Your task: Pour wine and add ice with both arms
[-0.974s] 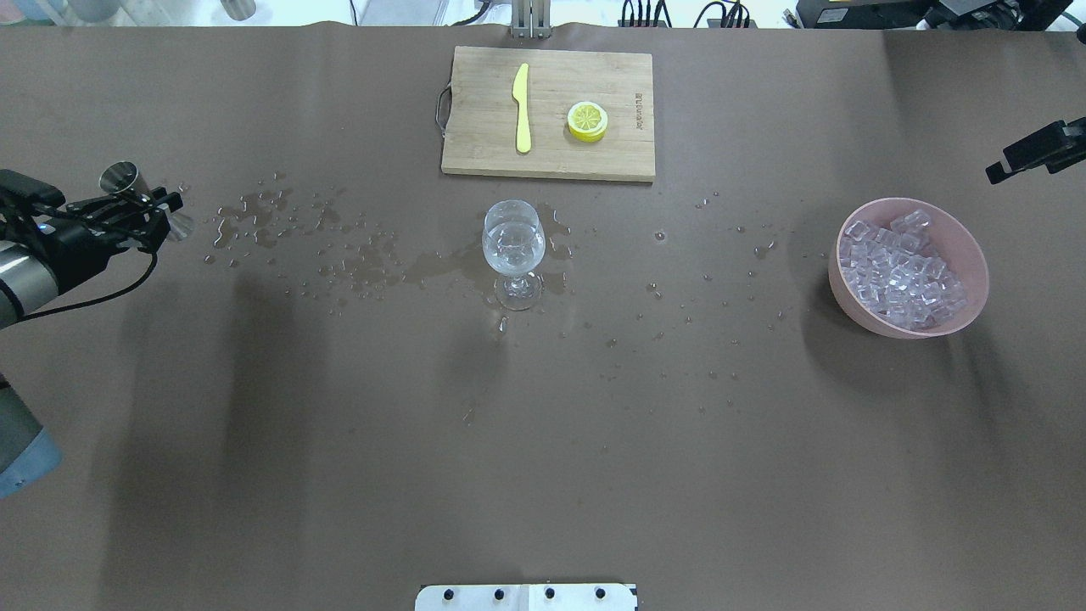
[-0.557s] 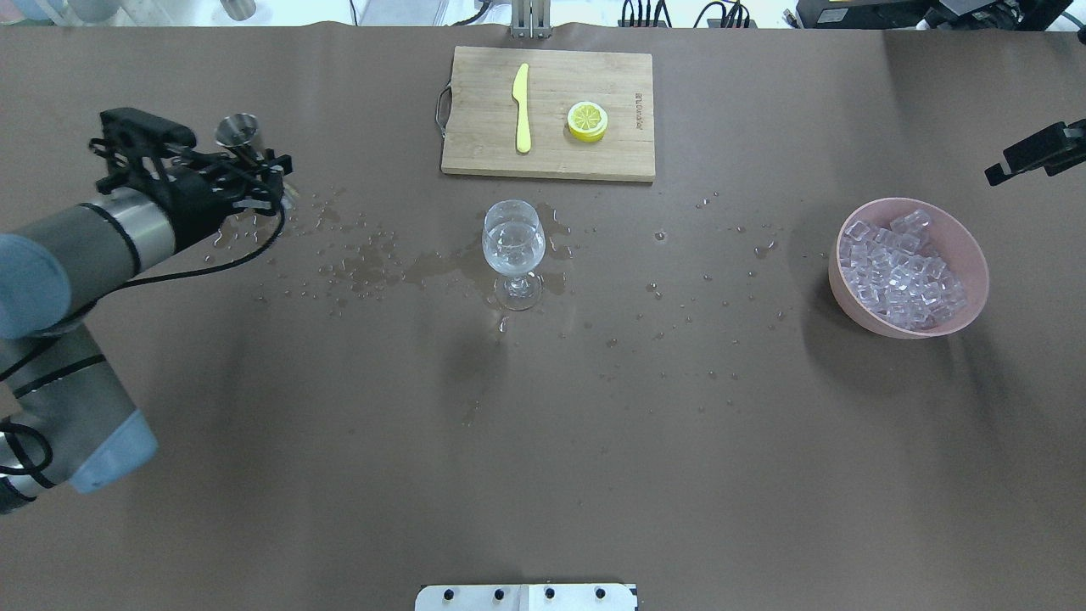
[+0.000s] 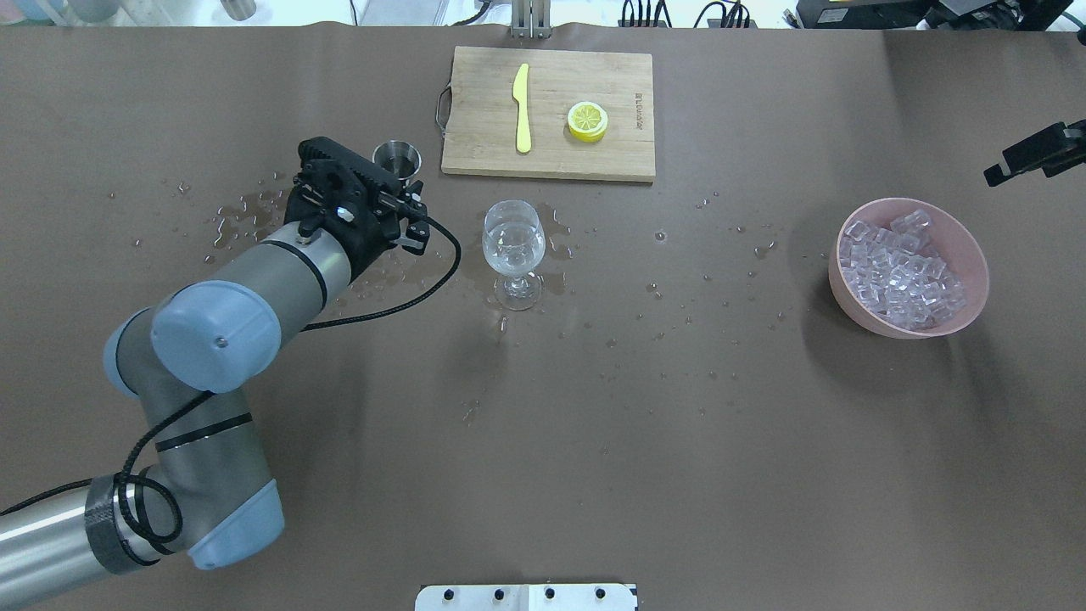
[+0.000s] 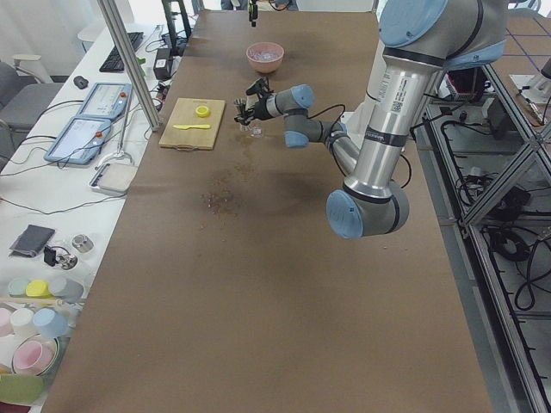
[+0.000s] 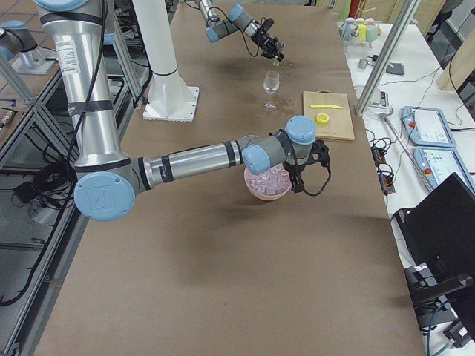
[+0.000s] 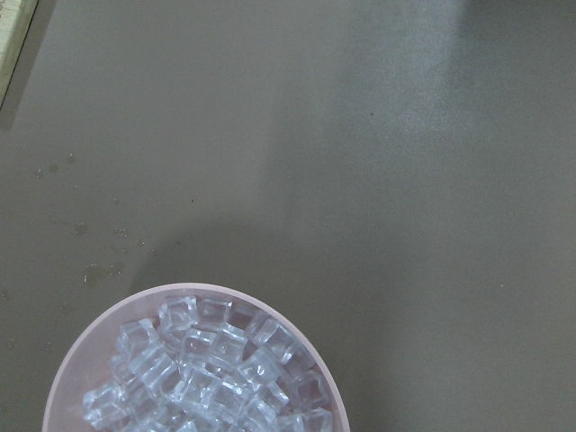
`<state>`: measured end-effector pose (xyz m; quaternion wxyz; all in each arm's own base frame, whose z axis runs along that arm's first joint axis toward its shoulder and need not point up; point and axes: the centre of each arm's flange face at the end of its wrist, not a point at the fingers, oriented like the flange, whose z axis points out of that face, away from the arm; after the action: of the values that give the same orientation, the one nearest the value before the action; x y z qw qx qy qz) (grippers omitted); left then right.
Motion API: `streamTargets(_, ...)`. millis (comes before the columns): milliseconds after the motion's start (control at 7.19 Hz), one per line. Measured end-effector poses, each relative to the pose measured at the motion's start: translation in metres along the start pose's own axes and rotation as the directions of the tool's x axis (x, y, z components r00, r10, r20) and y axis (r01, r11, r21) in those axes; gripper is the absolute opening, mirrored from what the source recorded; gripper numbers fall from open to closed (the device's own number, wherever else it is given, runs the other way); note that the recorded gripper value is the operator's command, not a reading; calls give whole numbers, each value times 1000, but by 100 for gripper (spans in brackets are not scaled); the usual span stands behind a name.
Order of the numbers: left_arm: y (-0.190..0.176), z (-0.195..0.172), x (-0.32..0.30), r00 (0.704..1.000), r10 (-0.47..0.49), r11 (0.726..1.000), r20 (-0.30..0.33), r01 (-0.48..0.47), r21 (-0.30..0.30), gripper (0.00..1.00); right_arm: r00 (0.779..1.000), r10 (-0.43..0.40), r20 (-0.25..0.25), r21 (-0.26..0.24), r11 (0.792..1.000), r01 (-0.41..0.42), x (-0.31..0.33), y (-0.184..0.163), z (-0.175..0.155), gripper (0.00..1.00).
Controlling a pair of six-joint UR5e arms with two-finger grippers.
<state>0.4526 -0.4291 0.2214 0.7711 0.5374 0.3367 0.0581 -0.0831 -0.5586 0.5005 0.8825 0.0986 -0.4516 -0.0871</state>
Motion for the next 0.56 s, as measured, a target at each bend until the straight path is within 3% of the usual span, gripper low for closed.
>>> streamTargets(278, -27, 5, 40, 988, 134, 989, 76, -129, -70, 0, 1000, -1, 1, 0, 1000, 1, -1, 0, 0, 100)
streamTargets(557, -31, 7, 62, 956, 265, 959, 122, -249, -136, 0, 1000, -1, 1, 1, 1000, 1, -1, -1, 0, 100)
